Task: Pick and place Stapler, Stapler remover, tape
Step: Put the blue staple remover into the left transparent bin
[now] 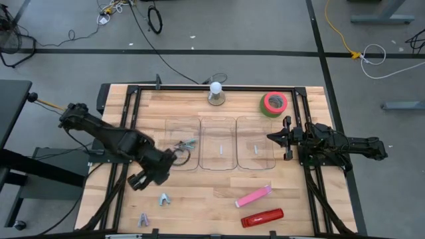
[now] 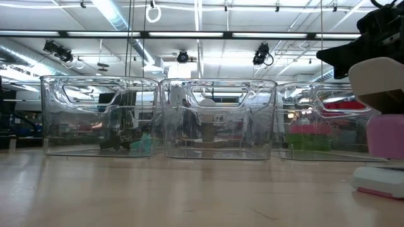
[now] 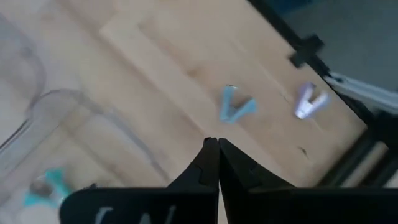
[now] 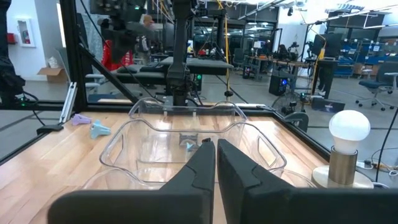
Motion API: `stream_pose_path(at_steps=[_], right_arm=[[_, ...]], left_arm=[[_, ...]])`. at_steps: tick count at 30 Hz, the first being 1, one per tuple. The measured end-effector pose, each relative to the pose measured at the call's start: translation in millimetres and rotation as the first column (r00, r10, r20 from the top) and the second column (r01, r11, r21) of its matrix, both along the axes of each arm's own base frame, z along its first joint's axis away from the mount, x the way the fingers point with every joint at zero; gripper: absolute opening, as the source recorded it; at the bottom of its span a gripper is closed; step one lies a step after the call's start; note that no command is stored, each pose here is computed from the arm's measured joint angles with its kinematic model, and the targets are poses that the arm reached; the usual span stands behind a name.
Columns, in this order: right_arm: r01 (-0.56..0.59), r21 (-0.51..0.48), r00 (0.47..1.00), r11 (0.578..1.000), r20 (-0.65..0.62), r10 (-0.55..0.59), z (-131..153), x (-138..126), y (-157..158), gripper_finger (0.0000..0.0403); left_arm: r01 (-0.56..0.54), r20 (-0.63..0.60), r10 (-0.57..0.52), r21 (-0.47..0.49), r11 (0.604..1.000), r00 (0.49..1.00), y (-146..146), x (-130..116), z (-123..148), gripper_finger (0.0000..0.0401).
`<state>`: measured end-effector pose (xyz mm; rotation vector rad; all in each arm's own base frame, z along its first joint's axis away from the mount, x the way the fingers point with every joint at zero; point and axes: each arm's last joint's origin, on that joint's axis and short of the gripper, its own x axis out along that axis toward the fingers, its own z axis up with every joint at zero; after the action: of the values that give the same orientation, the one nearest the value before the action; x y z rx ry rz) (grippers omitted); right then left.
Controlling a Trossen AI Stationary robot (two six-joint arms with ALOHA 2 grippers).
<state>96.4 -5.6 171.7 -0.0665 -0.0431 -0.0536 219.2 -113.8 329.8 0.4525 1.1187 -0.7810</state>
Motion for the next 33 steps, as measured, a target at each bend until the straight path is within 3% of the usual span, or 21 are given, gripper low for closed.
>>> stream_pose_path(at_steps=[12,23,33], right_arm=[[0.000,0.000,1.000,1.000,0.000,0.000,0,0,0,0.0022],[-0.001,0.000,1.000,1.000,0.000,0.001,0,0,0,0.0022],[0.000,0.000,1.000,1.000,0.000,0.000,0,0,0,0.0022]], left_arm=[[0.175,0.001,-0.175,-0.009,0.984,0.984,-37,-22,-1,0.0001],[0.283,0.060,-0.284,0.032,0.959,0.957,-54,-25,-10,0.0001],[0.233,0.129,-0.242,0.079,0.969,0.962,-70,-32,-9,0.0000]])
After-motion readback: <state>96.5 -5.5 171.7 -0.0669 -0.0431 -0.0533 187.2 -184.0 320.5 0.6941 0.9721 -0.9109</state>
